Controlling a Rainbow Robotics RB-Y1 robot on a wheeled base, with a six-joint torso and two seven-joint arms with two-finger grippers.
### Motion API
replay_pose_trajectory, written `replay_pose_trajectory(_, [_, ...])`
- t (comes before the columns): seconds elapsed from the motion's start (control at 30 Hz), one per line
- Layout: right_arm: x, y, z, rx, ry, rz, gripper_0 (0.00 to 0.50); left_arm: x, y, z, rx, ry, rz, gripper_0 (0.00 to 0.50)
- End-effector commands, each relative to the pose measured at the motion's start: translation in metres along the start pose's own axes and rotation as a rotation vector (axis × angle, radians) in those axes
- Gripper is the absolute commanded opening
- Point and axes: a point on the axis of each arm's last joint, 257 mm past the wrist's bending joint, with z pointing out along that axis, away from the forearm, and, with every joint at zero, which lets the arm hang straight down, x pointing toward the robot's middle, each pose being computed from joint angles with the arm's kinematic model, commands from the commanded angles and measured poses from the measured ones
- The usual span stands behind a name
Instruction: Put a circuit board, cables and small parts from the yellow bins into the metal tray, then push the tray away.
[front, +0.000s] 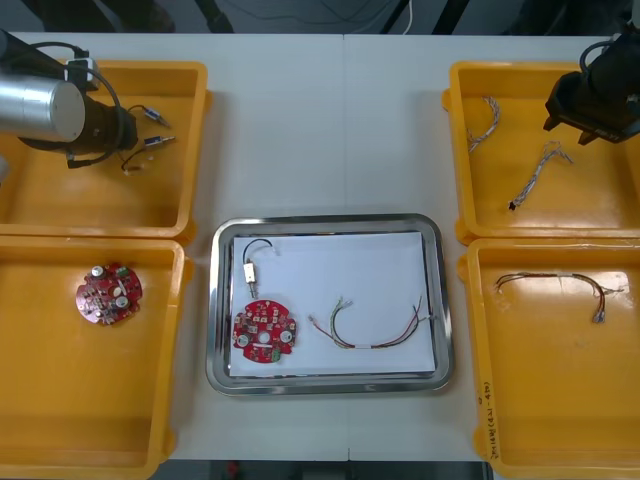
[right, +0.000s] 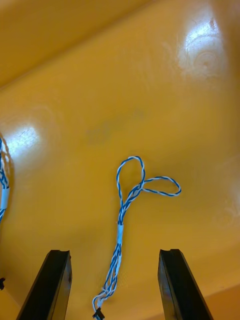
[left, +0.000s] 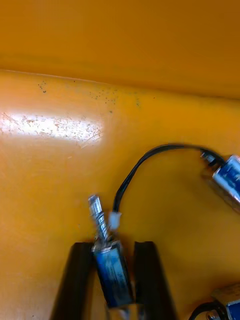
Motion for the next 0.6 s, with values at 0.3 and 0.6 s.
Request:
replay_pose_trajectory(0.3, [-0.026, -0.001, 0.006, -0.016, -0.054, 0.076, 0.500, -0.017, -0.018, -0.010, 0.031, -0.001, 0.052, 0.000])
replay_pose_trajectory(0.6, [-0.002, 0.004, 0.029, -0.037, 0.008, 0.112, 0.500, -0.020, -0.004, -0.038, 0.021, 0.073, 0.054, 0.000])
